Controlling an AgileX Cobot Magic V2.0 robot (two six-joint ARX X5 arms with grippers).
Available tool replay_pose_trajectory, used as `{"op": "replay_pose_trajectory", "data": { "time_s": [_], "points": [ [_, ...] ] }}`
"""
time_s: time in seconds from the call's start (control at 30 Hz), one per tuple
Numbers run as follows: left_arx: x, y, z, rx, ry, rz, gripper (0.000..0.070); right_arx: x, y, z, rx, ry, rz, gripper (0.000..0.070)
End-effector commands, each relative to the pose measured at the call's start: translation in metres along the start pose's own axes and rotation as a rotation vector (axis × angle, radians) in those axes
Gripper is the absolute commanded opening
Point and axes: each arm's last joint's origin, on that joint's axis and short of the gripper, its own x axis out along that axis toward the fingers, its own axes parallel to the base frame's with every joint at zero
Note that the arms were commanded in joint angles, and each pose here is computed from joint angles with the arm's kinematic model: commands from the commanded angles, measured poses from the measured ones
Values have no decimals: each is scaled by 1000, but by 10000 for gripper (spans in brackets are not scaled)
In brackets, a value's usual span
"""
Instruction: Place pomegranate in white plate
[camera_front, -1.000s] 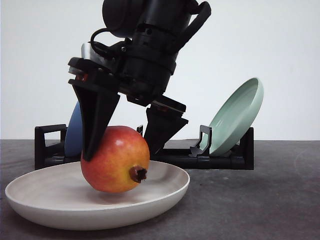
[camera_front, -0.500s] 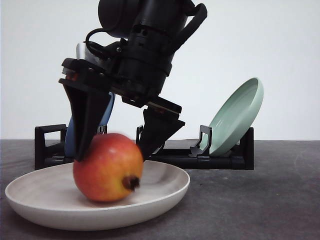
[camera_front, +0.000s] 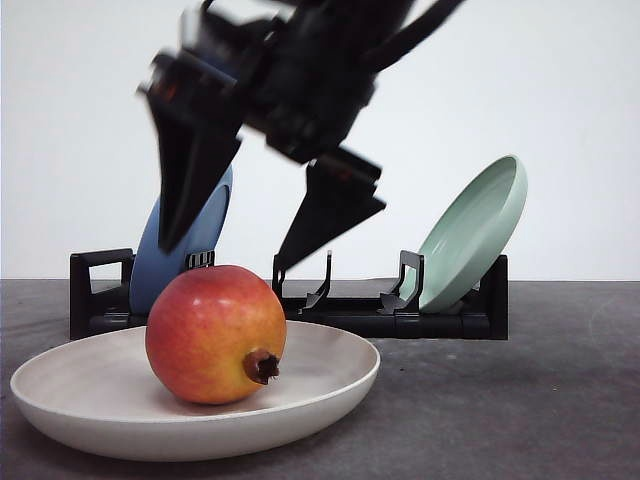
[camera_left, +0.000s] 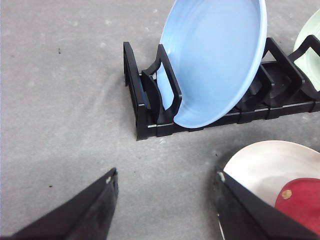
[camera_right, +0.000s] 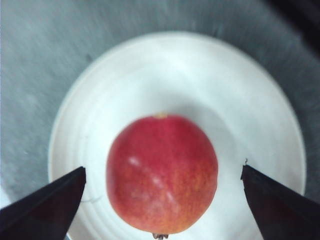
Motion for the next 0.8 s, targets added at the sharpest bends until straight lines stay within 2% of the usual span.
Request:
{"op": "replay_pose_trajectory", "data": {
  "time_s": [0.0,0.1,0.33,0.53,0.77],
  "points": [
    [0,0,2,11,-11,2,354,-2,-2,-15,-21,-50,7,615],
    [0,0,2,11,-11,2,354,-16,-11,-39,-7,-134,7,614],
    [0,0,2,11,-10,2,354,-60,-43,-86,88,-232,-21,614],
    [0,0,2,11,-10,2,354,-103,-69,-114,192,-305,-131,614],
    [0,0,2,10,-10,2,354,-142,-92,-129,285,-413,-289,614]
  ]
}}
